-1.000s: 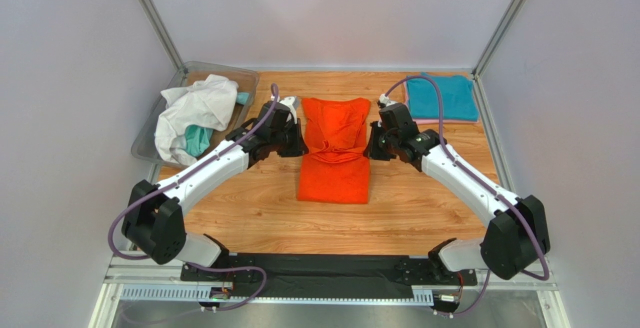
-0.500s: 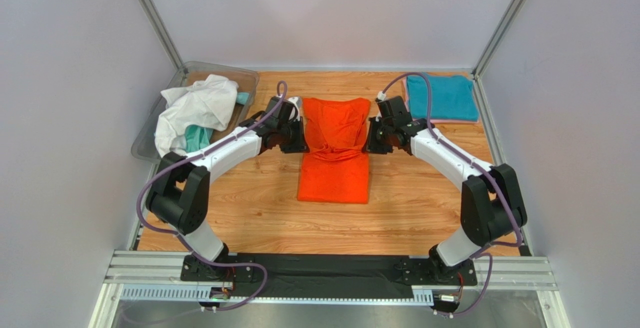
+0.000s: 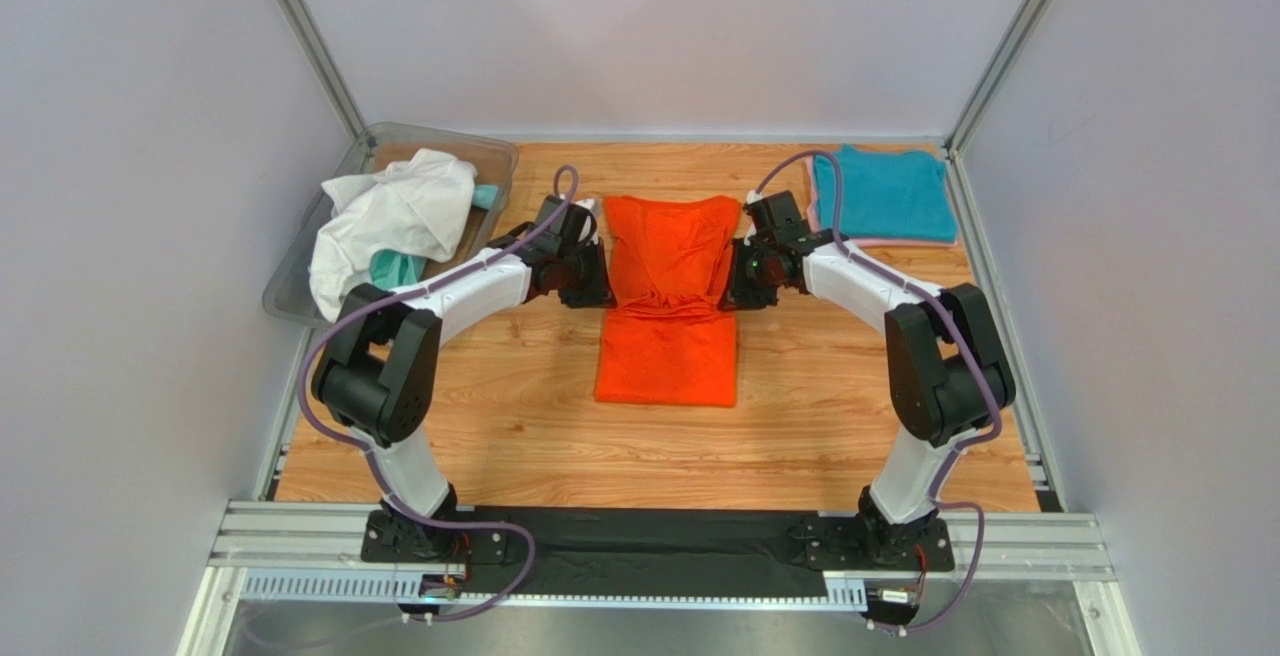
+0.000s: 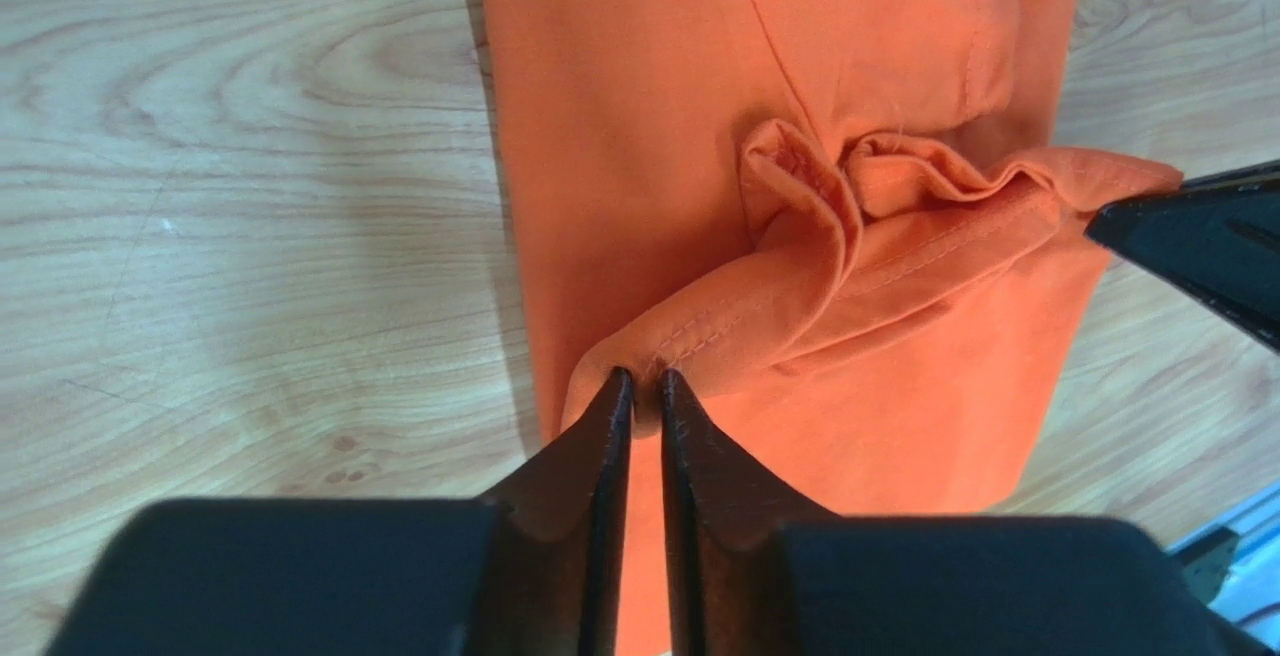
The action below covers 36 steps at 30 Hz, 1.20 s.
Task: Fold and stack the t-shirts
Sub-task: Fold the tshirt
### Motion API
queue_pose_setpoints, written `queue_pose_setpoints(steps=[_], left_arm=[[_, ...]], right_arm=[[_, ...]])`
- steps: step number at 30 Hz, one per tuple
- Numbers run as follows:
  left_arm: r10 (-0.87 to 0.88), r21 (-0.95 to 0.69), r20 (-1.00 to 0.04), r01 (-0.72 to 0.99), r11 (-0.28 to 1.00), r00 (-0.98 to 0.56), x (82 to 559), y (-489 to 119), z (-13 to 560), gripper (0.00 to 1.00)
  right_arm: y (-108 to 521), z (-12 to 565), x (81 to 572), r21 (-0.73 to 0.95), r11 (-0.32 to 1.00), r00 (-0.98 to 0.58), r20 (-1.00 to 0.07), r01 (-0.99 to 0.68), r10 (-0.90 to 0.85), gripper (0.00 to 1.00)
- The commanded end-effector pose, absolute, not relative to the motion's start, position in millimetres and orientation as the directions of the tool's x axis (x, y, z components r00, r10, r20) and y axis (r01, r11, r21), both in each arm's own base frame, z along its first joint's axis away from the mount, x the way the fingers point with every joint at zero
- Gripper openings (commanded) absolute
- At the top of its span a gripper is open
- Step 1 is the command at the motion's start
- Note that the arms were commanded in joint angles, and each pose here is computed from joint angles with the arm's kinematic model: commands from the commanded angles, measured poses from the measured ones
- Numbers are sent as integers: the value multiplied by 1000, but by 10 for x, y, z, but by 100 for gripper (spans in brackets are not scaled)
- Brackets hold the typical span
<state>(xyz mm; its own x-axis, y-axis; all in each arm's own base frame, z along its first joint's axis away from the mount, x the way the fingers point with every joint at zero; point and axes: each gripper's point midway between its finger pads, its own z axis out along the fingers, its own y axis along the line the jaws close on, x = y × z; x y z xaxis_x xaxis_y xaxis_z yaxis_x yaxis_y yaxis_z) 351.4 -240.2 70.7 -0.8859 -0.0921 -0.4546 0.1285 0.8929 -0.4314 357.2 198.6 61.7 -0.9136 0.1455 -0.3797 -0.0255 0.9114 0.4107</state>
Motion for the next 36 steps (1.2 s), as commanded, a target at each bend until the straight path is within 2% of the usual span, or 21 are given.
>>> queue_pose_setpoints(steps=[1,2,3,5,6,7,8,10,16,22,23,24,28,32,36], left_arm=[[-115,-427,-506,132,895,-855,3673,-2396,894,30],[-121,-429,-513,132,893,-850,3672,-2391,954,40],[-129,-431,-517,128,893,-846,3668,-2383,989,44],[-140,-434,-534,128,892,-834,3630,-2348,1122,63],[-152,-433,-540,119,893,-828,3617,-2321,1169,64],[-155,-428,-538,111,897,-829,3566,-2282,1177,66],[-165,-437,-557,118,892,-814,3529,-2258,1308,99],[-170,-432,-552,105,896,-816,3413,-2184,1330,100],[-226,-455,-600,95,885,-768,2962,-1903,1639,100],[-243,-423,-614,53,905,-751,2458,-1532,1467,100],[-257,-435,-647,71,898,-718,2389,-1480,1560,100],[-246,-421,-643,66,905,-726,2284,-1413,1405,100],[-292,-443,-682,61,894,-671,2028,-1227,1370,100],[-350,-541,-643,81,837,-681,1871,-1327,1274,100],[-350,-551,-610,64,832,-711,1784,-1332,1124,100]], right_arm=[[2092,811,3759,460,884,-892,-431,-84,140,14],[2108,832,3747,466,880,-892,-430,-89,137,19],[2117,893,3753,474,875,-887,-440,-98,139,23],[2142,972,3728,493,864,-885,-442,-107,143,36],[2147,1064,3724,504,856,-878,-453,-111,153,43],[2184,1131,3690,518,846,-877,-457,-127,148,59],[2183,1153,3654,522,843,-877,-457,-130,148,68],[2212,1290,3577,525,836,-865,-482,-157,140,100],[2335,1350,3169,516,828,-864,-497,-219,81,100],[2617,1216,2891,515,812,-877,-481,-273,10,100],[2660,1198,2884,515,810,-877,-480,-280,2,100],[2753,1142,2873,511,805,-876,-482,-302,-23,100],[2970,988,2934,492,805,-880,-468,-332,-77,100],[3144,854,3143,488,805,-883,-459,-338,-93,100],[3243,778,3320,473,810,-877,-469,-346,-101,100]])
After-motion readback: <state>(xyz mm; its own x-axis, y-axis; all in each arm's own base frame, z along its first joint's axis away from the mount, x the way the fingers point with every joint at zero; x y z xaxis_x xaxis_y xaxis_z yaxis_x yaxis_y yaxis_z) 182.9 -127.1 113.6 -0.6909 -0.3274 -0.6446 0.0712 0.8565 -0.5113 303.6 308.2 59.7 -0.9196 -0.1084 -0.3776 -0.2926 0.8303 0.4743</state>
